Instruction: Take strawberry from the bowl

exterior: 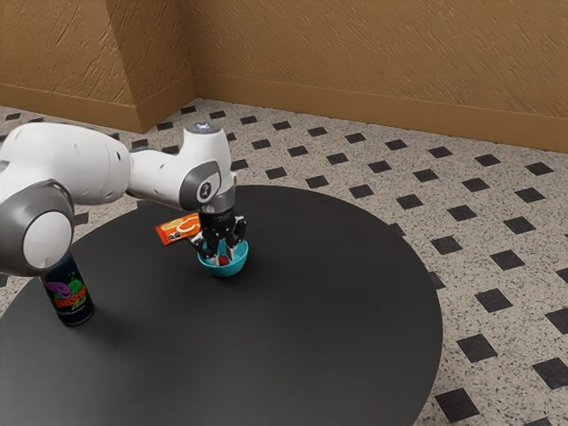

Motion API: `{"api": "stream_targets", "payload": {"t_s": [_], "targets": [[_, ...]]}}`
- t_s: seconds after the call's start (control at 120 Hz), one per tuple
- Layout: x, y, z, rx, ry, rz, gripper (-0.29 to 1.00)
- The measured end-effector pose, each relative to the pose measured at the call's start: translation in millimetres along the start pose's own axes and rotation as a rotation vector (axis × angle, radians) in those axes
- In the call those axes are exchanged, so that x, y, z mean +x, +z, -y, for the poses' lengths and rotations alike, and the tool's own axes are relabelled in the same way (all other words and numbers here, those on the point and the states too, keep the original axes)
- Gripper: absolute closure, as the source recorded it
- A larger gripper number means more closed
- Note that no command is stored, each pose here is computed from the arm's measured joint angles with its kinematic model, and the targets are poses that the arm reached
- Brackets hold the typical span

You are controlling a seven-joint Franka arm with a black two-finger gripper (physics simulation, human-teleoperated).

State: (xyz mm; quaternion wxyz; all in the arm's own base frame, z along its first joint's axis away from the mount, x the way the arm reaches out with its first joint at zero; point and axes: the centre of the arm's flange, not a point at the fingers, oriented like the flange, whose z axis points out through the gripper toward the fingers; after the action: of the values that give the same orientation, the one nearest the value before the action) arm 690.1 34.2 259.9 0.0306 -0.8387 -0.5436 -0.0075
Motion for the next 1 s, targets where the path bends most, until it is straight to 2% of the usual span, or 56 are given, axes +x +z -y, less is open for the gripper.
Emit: {"api": "stream_targets", "payload": {"t_s": [0.475,0.633,0.833,1.0], "targets": [[-0.3,-0.7,-2.4,-0.002,0.005,-0.004,0.61],[-3.2,-37.3,-3.2,-0.043,0.009,-0.022,0.64],[-35.1,-92.0,-8.4,-0.093,0.053,-0.041,0.67],[-93.6,-99.3,-26.1,-0.083,0.142,-0.035,0.68]]}}
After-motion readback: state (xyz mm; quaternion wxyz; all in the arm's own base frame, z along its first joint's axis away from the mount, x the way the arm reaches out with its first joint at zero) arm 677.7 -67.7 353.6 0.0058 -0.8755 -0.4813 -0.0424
